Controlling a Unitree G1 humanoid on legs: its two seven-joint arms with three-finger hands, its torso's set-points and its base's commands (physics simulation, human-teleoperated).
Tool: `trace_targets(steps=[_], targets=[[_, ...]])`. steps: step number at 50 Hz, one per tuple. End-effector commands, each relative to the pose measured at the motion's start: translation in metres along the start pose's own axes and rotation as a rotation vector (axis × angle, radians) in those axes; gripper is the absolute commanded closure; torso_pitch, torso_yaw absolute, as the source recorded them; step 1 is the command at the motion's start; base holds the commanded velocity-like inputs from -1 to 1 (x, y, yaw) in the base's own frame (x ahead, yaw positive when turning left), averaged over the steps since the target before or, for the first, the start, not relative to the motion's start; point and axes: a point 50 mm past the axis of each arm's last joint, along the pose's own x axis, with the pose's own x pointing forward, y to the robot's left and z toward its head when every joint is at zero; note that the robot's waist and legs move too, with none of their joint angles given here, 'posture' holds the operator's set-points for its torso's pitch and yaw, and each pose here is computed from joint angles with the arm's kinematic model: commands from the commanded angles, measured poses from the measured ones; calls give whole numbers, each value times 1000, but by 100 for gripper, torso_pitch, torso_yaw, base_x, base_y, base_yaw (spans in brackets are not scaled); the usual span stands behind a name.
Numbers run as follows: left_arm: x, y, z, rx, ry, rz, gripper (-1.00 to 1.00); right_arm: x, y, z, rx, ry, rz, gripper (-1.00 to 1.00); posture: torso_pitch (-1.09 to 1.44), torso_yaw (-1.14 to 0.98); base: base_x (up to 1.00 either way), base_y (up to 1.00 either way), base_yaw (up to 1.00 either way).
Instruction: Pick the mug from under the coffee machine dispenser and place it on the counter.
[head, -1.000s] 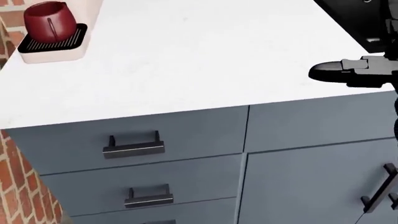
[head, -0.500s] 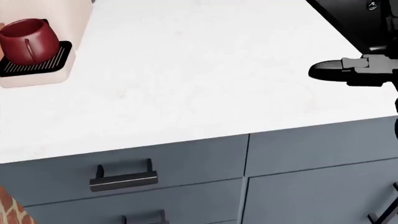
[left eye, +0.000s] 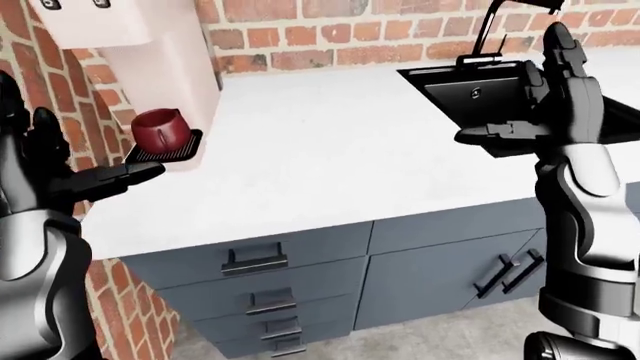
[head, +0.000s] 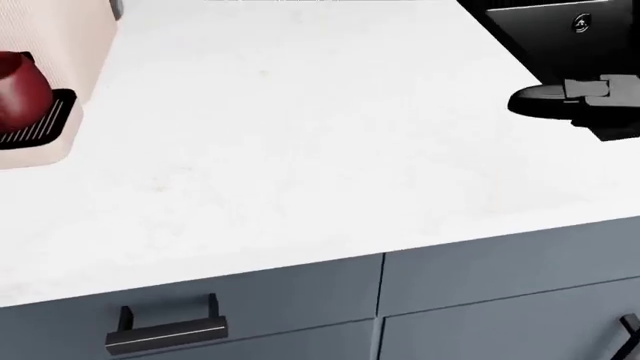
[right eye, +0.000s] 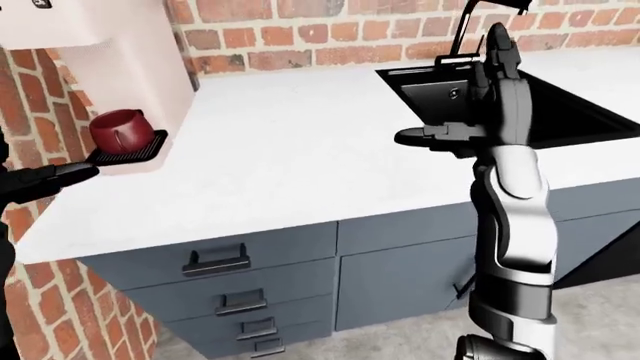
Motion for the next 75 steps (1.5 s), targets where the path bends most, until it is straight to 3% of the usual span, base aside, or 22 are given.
trace_targets(steps=[1, 30, 33, 40, 43, 50, 51, 64, 68, 75], targets=[[1, -3, 14, -2, -69, -11, -100, 2, -3, 16, -7, -71, -10, -100, 0, 0, 15, 0, 0], [1, -2, 14, -2, -69, -10, -100, 1, -3, 15, -13, -72, -11, -100, 0, 0, 22, 1, 0], [1, -2, 14, -1, -69, -9, -100, 4, -5, 14, -50, -77, -45, -100, 0, 0, 16, 1, 0], [1, -2, 14, -1, -69, -9, -100, 7, -5, 11, -32, -50, -60, -100, 0, 0, 0, 0, 0], [1, -2, 15, -2, -71, -8, -100, 10, -5, 12, -82, -63, -84, -100, 0, 0, 0, 0, 0], [2, -2, 16, -2, -71, -8, -100, 8, -7, 14, -81, -81, -67, -100, 0, 0, 0, 0, 0], [2, -2, 16, -2, -71, -8, -100, 7, -6, 16, -112, -101, -63, -100, 0, 0, 0, 0, 100], [0, -2, 16, -1, -70, -9, -100, 4, -6, 17, -121, -106, -56, -100, 0, 0, 0, 0, 100], [0, -2, 15, -1, -68, -10, -100, 8, -9, 11, -104, -57, -98, -100, 0, 0, 0, 0, 54], [0, -2, 14, 0, -69, -12, -100, 8, -10, 12, -126, -70, -102, -100, 0, 0, 0, 0, 0]])
